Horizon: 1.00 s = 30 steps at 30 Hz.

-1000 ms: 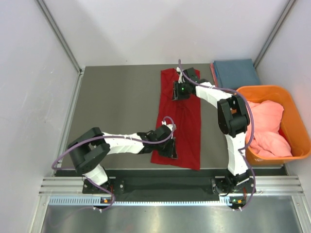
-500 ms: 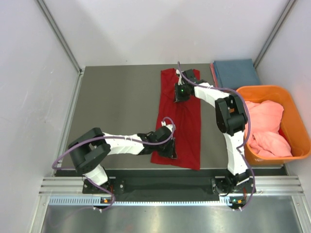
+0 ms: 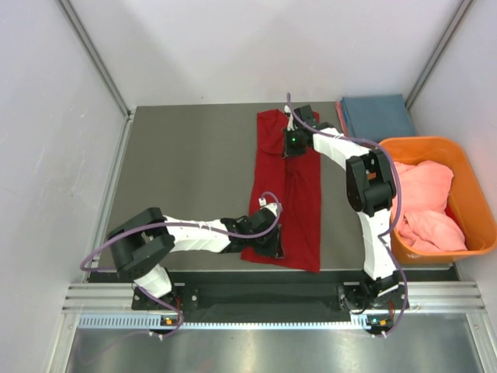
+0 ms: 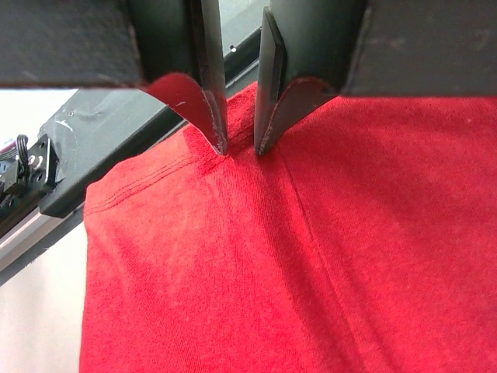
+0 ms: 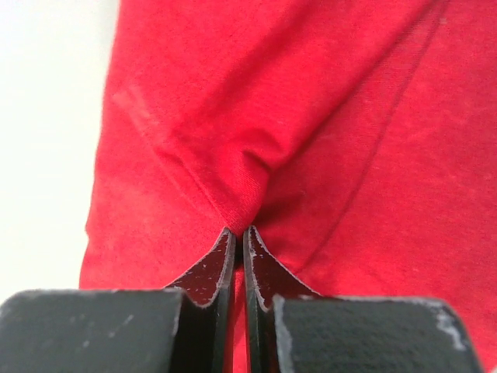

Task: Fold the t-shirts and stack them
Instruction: Fold the tshirt

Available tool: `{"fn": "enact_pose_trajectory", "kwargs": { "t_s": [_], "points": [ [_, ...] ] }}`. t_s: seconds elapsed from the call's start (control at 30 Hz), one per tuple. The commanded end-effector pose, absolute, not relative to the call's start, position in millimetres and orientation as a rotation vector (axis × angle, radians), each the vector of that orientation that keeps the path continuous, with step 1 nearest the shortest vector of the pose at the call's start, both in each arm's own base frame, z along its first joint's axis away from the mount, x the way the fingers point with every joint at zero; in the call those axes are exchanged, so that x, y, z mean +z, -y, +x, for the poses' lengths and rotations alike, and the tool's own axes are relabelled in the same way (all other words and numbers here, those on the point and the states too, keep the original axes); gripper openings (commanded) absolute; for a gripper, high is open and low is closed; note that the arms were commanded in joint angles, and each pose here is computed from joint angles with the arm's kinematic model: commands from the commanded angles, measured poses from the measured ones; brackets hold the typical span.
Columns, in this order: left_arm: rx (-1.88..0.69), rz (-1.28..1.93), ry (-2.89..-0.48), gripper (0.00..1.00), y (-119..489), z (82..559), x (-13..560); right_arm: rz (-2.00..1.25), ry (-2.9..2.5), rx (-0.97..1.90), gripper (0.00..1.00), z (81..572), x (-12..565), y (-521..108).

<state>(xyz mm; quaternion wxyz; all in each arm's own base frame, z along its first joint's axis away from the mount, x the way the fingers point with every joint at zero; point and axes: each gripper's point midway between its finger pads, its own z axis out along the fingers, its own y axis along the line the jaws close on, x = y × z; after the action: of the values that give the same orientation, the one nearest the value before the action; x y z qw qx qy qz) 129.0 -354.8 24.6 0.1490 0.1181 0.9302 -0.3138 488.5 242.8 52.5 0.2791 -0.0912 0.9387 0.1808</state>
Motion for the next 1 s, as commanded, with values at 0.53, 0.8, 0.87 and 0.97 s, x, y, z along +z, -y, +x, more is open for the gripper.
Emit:
{"fn": "enact_pose_trajectory", "kwargs": {
  "t_s": [0.53, 0.8, 0.87, 0.97],
  "points": [
    [-0.85, 0.333, -2.724, 0.32, 349.5, 113.9, 42.1, -0.21, -2.487, 0.466, 0.15, 514.9, 63.5, -227.9],
    [-0.683, 0.351, -2.709, 0.44, 336.4, 139.8, 100.2, -0.144, -2.485, 0.48, 0.36, 480.2, 119.7, -216.8],
    [-0.673, 0.338, -2.694, 0.45, 328.5, 150.9, 114.5, -0.096, -2.484, 0.479, 0.37, 462.2, 132.8, -209.2],
    [-0.601, 0.235, -2.731, 0.46, 289.4, 171.7, 109.1, -0.02, -2.541, 0.484, 0.38, 424.5, 133.9, -197.3]
  ]
}}
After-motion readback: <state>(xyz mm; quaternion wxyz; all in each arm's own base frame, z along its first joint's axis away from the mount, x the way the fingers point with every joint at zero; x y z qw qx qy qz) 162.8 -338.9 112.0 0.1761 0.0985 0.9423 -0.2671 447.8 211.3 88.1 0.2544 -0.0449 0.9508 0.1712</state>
